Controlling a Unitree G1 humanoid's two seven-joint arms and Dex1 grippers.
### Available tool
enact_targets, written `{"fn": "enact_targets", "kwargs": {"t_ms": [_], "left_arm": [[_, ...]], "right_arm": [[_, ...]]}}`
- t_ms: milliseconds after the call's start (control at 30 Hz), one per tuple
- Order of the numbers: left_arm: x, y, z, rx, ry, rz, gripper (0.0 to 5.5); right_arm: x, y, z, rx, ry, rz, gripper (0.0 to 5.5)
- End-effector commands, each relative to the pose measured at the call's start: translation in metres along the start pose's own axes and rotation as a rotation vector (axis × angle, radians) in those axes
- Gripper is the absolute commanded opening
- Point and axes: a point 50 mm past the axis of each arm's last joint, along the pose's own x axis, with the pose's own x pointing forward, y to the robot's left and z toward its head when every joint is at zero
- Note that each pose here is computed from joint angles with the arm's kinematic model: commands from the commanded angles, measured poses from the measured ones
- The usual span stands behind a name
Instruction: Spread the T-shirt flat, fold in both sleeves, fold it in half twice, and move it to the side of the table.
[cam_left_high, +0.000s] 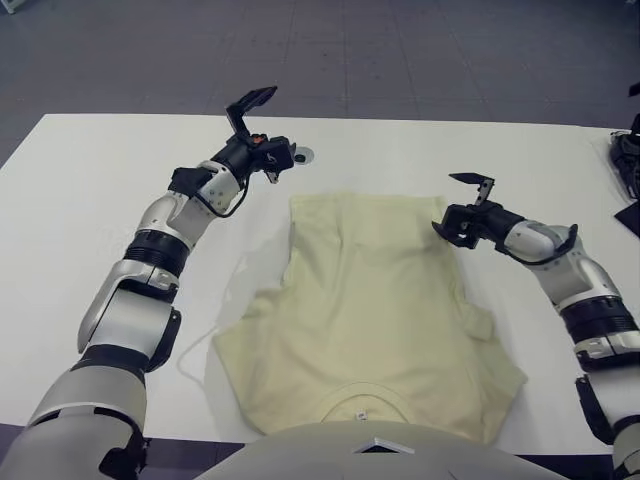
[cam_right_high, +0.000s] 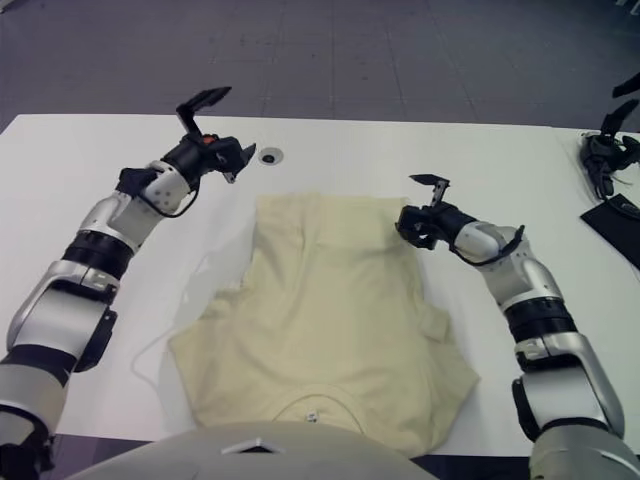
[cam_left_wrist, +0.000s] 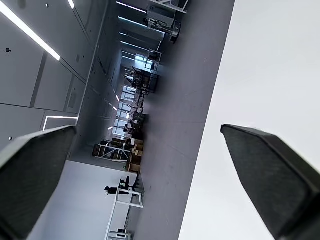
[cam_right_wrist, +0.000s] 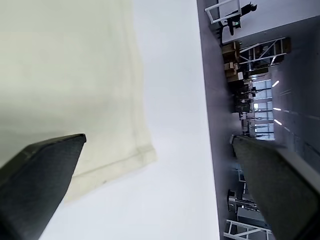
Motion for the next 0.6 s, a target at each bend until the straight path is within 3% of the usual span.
{"fn": "enact_targets", "kwargs": {"t_ms": [33, 333, 600], "left_arm": [[-0.022, 0.002, 0.001, 0.004, -0.004, -0.013, 5.37], [-0.071, -0.024, 0.033, -0.011, -0.052, -0.132, 5.37], [-0.093, -0.067, 0.065, -0.031, -0.110, -0.299, 5.37]], "right_arm": [[0.017, 0.003, 0.001, 0.004, 0.011, 0.055, 5.40], [0.021, 0.007, -0.023, -0.008, 0.137, 0.074, 5.40], [0.023, -0.003, -0.013, 0.032, 0.052, -0.047, 5.40]]}}
